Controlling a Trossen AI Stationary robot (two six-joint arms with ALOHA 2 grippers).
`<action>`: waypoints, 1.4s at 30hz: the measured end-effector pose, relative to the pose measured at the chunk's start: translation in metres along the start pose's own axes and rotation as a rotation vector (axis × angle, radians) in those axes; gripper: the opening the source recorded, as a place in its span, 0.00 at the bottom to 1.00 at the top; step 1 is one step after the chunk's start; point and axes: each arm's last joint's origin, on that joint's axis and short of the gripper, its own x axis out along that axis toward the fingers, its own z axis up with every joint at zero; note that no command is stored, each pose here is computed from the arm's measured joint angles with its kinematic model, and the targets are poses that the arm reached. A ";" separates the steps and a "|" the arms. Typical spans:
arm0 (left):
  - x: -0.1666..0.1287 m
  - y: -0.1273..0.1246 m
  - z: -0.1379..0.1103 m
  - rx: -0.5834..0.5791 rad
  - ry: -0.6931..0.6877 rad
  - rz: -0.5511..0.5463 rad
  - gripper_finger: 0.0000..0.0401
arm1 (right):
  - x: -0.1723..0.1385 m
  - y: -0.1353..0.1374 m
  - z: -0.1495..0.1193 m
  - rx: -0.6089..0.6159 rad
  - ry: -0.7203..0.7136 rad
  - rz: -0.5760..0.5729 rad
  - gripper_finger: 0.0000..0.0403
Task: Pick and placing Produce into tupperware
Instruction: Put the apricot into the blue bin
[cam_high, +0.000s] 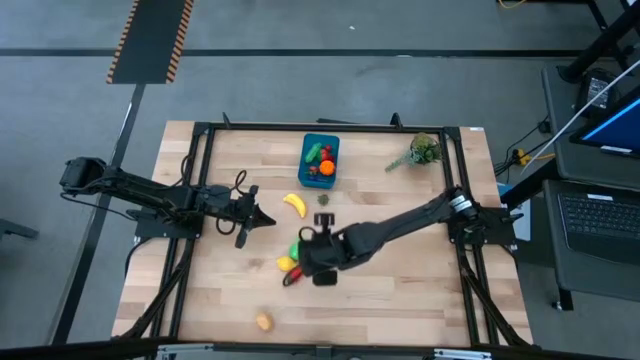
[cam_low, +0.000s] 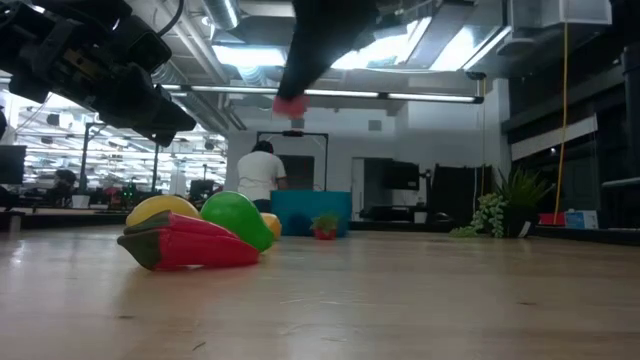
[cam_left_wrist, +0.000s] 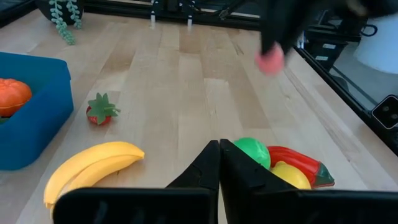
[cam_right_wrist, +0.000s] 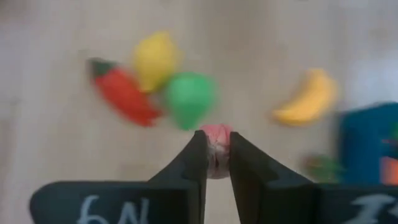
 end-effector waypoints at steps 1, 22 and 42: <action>0.000 0.000 0.000 0.000 0.000 0.000 0.00 | -0.007 -0.004 0.001 -0.001 0.001 -0.033 0.12; 0.000 0.000 0.000 0.000 -0.001 0.000 0.11 | -0.066 -0.034 -0.038 0.183 0.067 -0.473 0.11; 0.000 0.000 0.000 0.000 0.000 0.000 0.19 | -0.011 -0.051 -0.117 0.412 -0.265 -0.420 0.11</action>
